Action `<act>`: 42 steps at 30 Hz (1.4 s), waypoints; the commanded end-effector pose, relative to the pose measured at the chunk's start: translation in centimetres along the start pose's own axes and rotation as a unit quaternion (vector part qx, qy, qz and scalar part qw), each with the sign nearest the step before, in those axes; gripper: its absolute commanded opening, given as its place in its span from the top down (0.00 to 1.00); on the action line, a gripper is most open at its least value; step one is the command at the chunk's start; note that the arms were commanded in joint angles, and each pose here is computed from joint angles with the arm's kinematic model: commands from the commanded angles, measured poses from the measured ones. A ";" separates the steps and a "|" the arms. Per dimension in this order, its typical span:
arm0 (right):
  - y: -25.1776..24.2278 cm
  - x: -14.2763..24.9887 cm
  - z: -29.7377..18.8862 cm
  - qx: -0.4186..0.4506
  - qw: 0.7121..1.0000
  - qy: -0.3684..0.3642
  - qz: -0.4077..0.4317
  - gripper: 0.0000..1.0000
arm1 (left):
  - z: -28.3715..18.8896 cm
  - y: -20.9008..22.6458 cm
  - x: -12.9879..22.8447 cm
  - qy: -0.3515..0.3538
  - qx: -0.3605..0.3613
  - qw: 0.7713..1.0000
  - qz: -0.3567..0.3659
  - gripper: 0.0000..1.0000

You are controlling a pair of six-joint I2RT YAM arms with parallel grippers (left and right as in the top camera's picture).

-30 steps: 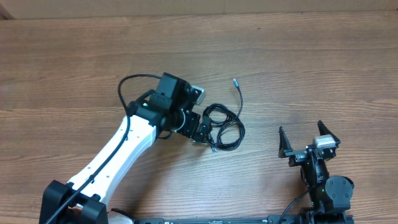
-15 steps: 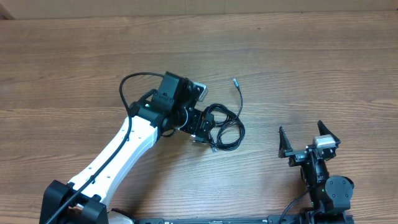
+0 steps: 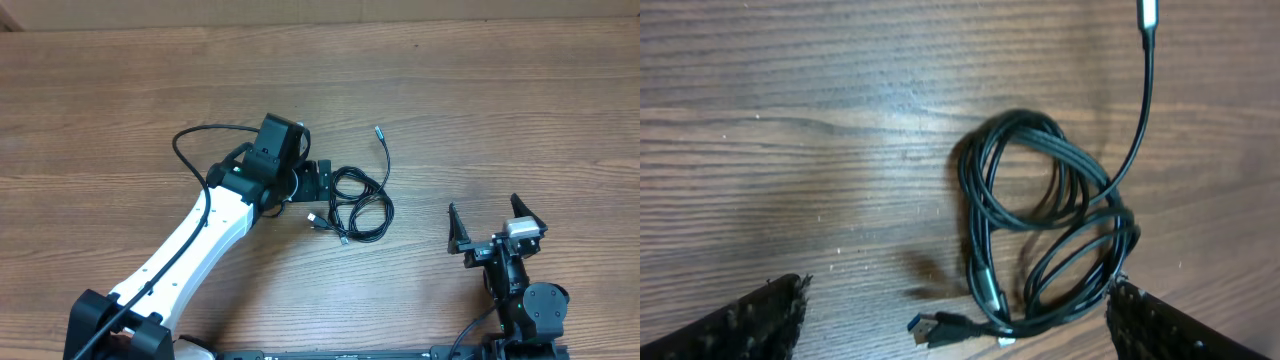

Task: Untangle cables
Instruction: 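Lower the left gripper onto the cable bundle and close on it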

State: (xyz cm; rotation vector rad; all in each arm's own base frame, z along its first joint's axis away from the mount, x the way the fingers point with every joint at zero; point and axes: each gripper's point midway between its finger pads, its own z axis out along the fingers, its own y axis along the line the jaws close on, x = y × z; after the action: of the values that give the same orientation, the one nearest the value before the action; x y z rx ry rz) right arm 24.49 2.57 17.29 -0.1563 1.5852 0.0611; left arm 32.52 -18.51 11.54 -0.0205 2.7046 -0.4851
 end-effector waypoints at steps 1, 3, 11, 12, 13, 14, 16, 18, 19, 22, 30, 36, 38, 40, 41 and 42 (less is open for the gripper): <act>0.0 0.4 0.1 0.002 1.000 0.002 -0.002 0.00 | -0.4 -0.8 -2.0 -0.020 -0.007 1.000 -0.023 0.01; 0.0 0.4 0.1 0.002 1.000 0.002 -0.002 0.00 | -0.5 -1.2 -2.4 -0.012 -0.012 1.000 -0.021 0.00; 0.0 0.4 0.1 0.002 1.000 0.002 -0.002 0.00 | 0.4 -2.2 -3.3 0.043 -0.076 0.996 0.016 0.00; 0.0 0.4 0.1 0.002 1.000 0.002 -0.002 0.00 | 0.7 -2.5 -3.1 0.050 -0.078 0.996 0.017 0.00; 0.0 0.4 0.1 0.003 1.000 0.002 -0.002 0.00 | 1.2 -2.7 -2.8 0.057 -0.081 0.995 0.011 0.00; 0.0 0.4 0.1 0.002 1.000 0.002 -0.002 0.00 | 1.7 -2.8 -2.6 0.062 -0.084 0.994 0.005 0.00; 0.0 0.4 0.1 0.002 1.000 0.002 -0.002 0.00 | 2.8 -2.8 -1.7 0.078 -0.092 0.993 -0.004 0.00; 0.0 0.4 0.1 0.002 1.000 0.002 -0.002 0.00 | 4.1 -2.7 -0.9 0.093 -0.100 0.991 -0.003 0.00; 0.0 0.4 0.1 0.003 1.000 0.002 -0.002 0.00 | 4.9 -2.5 -0.6 0.098 -0.109 0.989 -0.003 0.00; 0.0 0.4 0.1 0.002 1.000 0.002 -0.002 0.00 | 5.7 -1.8 -0.5 0.098 -0.126 0.987 -0.021 0.00; 0.0 0.4 0.1 0.002 1.000 0.002 -0.002 0.00 | 7.2 -1.0 0.4 0.114 -0.144 0.983 -0.032 0.02; 0.0 0.4 0.1 0.002 1.000 0.002 -0.002 0.00 | 9.1 -1.3 1.4 0.139 -0.130 0.981 -0.034 0.00; 0.0 0.4 0.1 0.002 1.000 0.002 -0.002 0.00 | 9.3 -1.5 1.2 0.135 -0.125 0.982 -0.034 0.00; 0.0 0.4 0.1 0.002 1.000 0.002 -0.002 0.00 | 9.3 -1.5 1.0 0.129 -0.127 0.983 -0.032 0.02; 0.0 0.4 0.1 0.002 1.000 0.002 -0.002 0.00 | 9.4 -1.5 1.0 0.127 -0.128 0.983 -0.031 0.05; 0.0 0.4 0.1 0.002 1.000 0.002 -0.002 0.00 | 9.4 -1.5 0.9 0.126 -0.128 0.983 -0.031 0.09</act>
State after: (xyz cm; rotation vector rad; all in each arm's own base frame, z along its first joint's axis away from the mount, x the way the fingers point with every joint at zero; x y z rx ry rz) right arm 24.49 2.58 17.29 -0.1563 1.5852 0.0617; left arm 34.68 -22.50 3.23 -0.1253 3.0233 -0.1464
